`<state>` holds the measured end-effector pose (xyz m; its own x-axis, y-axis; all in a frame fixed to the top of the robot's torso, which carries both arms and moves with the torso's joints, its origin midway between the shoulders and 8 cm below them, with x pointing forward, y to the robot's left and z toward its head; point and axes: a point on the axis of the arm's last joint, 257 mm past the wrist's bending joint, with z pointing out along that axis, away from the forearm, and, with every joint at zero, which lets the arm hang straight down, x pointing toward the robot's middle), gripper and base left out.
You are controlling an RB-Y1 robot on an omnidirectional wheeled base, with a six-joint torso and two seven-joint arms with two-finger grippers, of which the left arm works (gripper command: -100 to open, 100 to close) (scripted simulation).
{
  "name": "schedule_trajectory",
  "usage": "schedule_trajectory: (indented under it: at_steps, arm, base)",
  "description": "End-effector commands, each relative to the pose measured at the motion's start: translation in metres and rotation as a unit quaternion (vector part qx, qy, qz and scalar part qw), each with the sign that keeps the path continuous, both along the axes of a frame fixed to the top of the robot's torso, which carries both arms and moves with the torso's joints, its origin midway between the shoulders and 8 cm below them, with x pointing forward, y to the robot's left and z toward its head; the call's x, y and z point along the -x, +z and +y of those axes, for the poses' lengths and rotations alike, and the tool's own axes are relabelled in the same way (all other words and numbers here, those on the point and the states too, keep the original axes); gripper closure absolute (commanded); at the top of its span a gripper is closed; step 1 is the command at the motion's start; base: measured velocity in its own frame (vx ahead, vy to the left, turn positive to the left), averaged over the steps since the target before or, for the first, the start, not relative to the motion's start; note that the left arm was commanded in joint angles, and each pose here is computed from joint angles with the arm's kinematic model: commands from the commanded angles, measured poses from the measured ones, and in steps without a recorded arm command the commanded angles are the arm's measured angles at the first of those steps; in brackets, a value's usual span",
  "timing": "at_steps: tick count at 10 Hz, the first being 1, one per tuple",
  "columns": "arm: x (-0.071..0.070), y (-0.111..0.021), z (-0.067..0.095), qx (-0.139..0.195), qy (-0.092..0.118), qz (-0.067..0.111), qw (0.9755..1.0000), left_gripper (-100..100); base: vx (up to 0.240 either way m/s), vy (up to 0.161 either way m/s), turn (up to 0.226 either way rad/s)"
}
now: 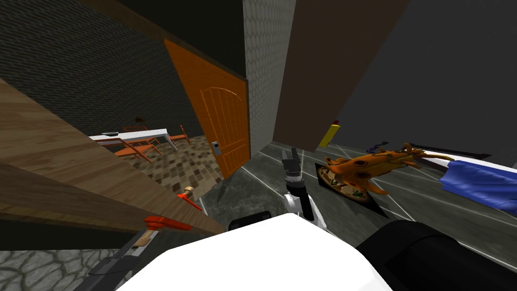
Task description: Pull the door open
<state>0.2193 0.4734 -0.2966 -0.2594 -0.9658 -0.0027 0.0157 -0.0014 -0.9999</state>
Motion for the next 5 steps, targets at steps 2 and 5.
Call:
schedule_trajectory:
  at_steps: [2,5]
  arm:
    - [0.0011,0.0002,0.0002,0.0,0.0,0.0,1.0,100]
    - [0.0083,-0.0012,-0.0004,0.002,-0.006,-0.005,1.0,100]
  base:
    - [-0.009,0.003,0.013]
    - [0.019,-0.023,-0.112]
